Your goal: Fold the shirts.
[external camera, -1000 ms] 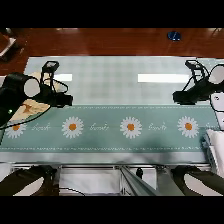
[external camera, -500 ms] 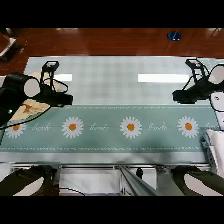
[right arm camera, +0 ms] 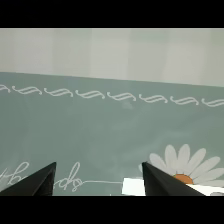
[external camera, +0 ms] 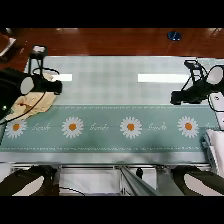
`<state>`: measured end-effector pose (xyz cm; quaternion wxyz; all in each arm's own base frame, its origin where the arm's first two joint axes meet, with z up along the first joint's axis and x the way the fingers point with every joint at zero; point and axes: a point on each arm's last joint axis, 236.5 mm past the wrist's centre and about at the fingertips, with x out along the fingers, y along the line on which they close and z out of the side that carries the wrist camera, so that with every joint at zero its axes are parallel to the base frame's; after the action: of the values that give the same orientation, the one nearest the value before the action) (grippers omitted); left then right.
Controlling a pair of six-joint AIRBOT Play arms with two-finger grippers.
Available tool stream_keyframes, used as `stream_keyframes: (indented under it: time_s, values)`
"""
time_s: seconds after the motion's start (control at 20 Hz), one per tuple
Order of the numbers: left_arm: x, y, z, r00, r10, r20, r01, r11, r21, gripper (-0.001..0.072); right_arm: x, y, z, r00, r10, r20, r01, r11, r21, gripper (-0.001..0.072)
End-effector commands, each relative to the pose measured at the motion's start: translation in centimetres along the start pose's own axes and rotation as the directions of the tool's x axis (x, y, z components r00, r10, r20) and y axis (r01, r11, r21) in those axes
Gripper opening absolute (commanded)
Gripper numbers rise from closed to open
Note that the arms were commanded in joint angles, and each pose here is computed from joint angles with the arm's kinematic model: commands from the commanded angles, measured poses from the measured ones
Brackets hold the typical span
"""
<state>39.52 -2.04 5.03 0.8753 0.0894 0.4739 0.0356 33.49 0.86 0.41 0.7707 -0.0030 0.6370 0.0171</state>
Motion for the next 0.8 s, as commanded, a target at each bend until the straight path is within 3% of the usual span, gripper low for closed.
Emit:
stream_keyframes:
  time_s: [0.0,0.2,0.45,0.6,0.65,0.7,0.75]
  values:
    - [1.3,9.9,-0.6,0.977,0.209,-0.032,-0.211,0.955,-0.210,0.0703,-0.1,0.8,-1.4,0.999,0.023,-0.029,-0.023,1.000,-0.002,0.0620]
    - [5.7,15.0,-5.7,0.967,0.158,-0.199,-0.234,0.858,-0.457,0.0700,-0.2,2.3,-2.0,0.999,0.034,-0.025,-0.034,0.999,-0.007,0.0620]
    - [12.4,11.1,-10.9,0.929,-0.065,-0.365,-0.111,0.891,-0.441,0.0700,-0.2,3.6,-1.5,0.999,0.047,0.000,-0.047,0.999,0.020,0.0620]
    - [13.8,8.8,-13.7,0.876,-0.134,-0.464,-0.075,0.912,-0.404,0.0677,-0.2,3.7,-1.2,0.999,0.048,0.011,-0.049,0.998,0.041,0.0619]
    - [13.7,8.5,-14.0,0.867,-0.139,-0.479,-0.060,0.924,-0.377,0.0319,-0.3,3.6,-1.1,0.999,0.047,0.015,-0.048,0.998,0.043,0.0620]
    - [13.4,8.4,-13.8,0.867,-0.141,-0.478,-0.039,0.937,-0.347,0.0032,-0.5,3.5,-0.9,0.999,0.043,0.022,-0.044,0.998,0.041,0.0620]
    - [12.8,8.5,-12.9,0.874,-0.139,-0.465,-0.028,0.942,-0.336,0.0029,-0.9,3.5,-0.5,0.999,0.039,0.033,-0.041,0.998,0.038,0.0620]
